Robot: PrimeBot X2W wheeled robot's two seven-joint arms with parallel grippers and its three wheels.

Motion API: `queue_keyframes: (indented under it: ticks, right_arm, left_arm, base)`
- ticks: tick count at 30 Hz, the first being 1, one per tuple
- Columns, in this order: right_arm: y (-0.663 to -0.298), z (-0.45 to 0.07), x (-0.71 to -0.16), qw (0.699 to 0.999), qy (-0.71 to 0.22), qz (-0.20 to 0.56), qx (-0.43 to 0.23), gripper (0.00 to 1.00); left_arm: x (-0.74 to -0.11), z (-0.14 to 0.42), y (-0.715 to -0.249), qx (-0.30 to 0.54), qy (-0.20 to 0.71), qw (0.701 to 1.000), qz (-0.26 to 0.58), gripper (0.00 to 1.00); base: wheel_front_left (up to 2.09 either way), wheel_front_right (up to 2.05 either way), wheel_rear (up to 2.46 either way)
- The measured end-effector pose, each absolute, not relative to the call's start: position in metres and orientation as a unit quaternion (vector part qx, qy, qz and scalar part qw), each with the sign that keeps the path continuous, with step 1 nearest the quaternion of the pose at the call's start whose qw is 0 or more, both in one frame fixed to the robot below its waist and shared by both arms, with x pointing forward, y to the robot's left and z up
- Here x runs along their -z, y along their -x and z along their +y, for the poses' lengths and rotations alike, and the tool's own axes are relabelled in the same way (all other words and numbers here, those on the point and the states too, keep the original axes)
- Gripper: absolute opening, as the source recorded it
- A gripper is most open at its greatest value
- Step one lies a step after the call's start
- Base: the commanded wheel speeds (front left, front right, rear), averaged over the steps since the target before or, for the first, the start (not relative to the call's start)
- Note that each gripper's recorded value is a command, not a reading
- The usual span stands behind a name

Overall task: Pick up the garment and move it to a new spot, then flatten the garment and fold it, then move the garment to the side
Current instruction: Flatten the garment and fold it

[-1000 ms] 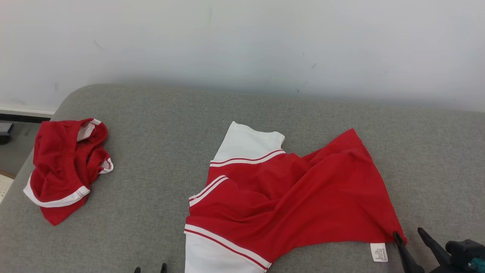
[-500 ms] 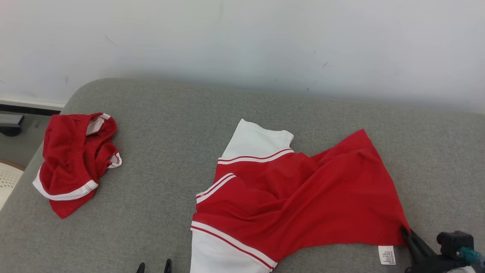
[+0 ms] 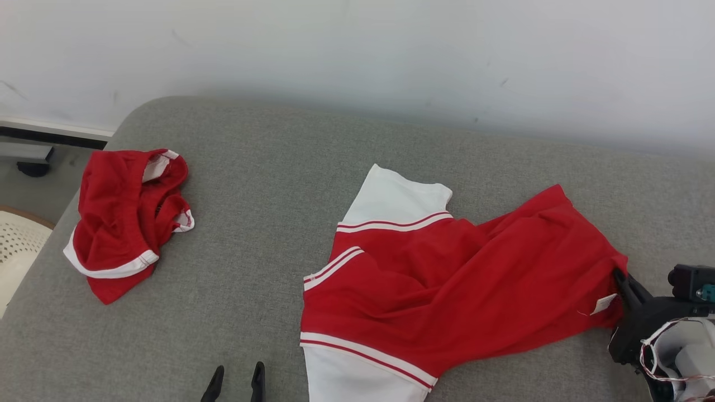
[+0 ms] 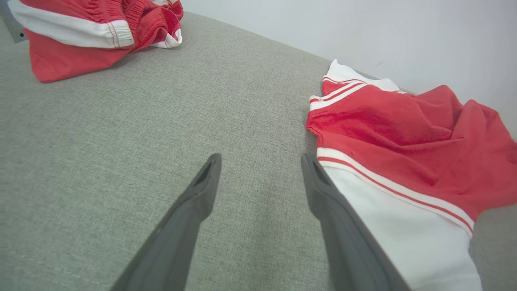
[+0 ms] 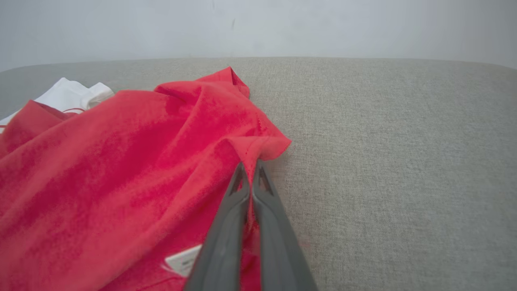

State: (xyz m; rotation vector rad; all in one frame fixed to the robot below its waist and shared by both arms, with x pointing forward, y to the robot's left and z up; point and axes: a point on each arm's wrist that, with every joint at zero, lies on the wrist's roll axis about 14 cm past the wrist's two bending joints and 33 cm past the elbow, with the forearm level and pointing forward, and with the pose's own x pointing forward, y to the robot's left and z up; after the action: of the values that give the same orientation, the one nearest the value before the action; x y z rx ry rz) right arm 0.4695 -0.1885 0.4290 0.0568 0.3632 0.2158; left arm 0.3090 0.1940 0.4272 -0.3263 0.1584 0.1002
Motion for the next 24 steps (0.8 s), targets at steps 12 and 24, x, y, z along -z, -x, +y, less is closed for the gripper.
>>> queue_keyframes:
  ticks: [12,24]
  right_arm:
    - [-0.456,-0.199,-0.429,0.981,0.001,0.161,-0.106,1.00]
    - [-0.423,-0.209,-0.414,0.981,0.002,0.161,-0.105,1.00]
  left_arm:
    - [-0.426,0.182,-0.297,-0.036,0.168,0.982,0.081,1.00]
    - [-0.399,0.125,-0.282,0.047,0.171,0.974,0.142,1.00]
  base:
    - [0.00,0.00,0.00]
    - [0.00,0.00,0.00]
